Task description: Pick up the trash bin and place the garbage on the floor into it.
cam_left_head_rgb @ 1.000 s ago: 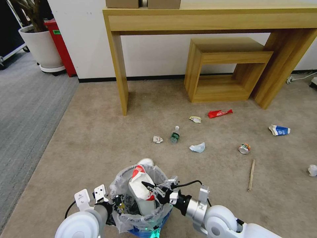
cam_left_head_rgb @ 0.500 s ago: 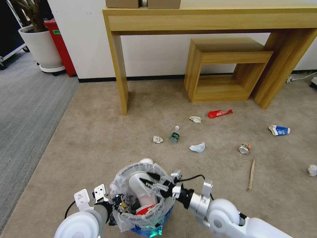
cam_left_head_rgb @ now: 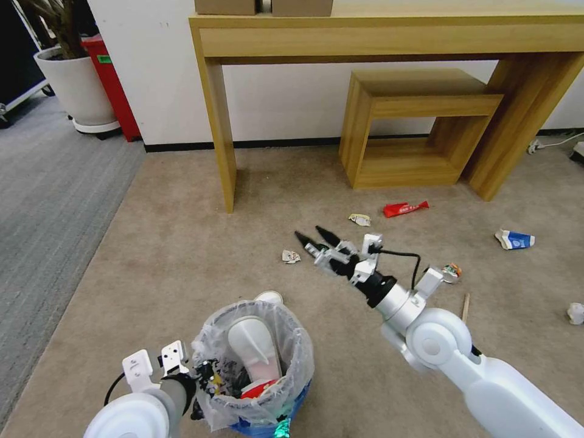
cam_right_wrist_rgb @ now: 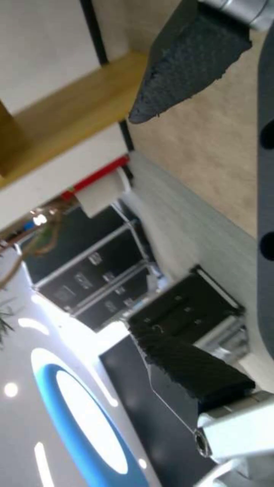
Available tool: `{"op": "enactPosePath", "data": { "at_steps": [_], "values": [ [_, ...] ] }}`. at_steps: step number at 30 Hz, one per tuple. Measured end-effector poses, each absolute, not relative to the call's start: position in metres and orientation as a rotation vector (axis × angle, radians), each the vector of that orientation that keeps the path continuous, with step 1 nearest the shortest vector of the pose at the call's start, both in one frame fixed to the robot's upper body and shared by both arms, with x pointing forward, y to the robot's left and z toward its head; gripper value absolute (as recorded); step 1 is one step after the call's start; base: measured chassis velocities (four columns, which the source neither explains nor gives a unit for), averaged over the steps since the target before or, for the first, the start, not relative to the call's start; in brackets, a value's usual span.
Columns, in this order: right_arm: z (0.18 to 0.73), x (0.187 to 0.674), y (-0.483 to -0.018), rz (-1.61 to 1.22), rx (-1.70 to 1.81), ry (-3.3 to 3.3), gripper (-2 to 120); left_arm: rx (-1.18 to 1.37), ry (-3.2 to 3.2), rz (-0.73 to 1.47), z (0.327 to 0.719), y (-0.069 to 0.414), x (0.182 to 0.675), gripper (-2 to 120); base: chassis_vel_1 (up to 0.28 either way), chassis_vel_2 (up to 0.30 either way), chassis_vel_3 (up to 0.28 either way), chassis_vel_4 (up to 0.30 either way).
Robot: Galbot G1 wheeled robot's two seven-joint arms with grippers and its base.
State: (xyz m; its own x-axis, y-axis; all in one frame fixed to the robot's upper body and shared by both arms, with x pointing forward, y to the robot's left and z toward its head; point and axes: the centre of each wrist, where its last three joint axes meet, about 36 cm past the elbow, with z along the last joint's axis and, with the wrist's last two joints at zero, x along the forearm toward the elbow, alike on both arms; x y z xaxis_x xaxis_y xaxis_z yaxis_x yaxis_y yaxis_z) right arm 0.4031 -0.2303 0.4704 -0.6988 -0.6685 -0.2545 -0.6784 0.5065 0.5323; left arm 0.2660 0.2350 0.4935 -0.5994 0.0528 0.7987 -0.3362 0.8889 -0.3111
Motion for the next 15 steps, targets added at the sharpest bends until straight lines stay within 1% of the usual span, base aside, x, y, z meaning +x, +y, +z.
{"op": "enactPosePath", "data": {
  "at_steps": [5,9,11,15],
  "values": [
    [0.481,0.412,-0.247,0.952,-1.071,2.673,100,0.226,-2.189,0.559,0.505,0.247,0.267,0,0.000,0.000,0.000,0.000],
    [0.477,0.412,-0.265,0.843,-0.942,2.678,100,0.221,-2.218,0.561,0.511,0.250,0.266,0,0.000,0.000,0.000,0.000],
    [0.474,0.409,-0.276,0.779,-0.842,2.674,100,0.222,-2.234,0.556,0.512,0.250,0.265,0,0.000,0.000,0.000,0.000],
    [0.469,0.399,-0.287,0.785,-0.715,2.658,100,0.220,-2.244,0.546,0.512,0.249,0.262,0,0.000,0.000,0.000,0.000]
  ]
}}
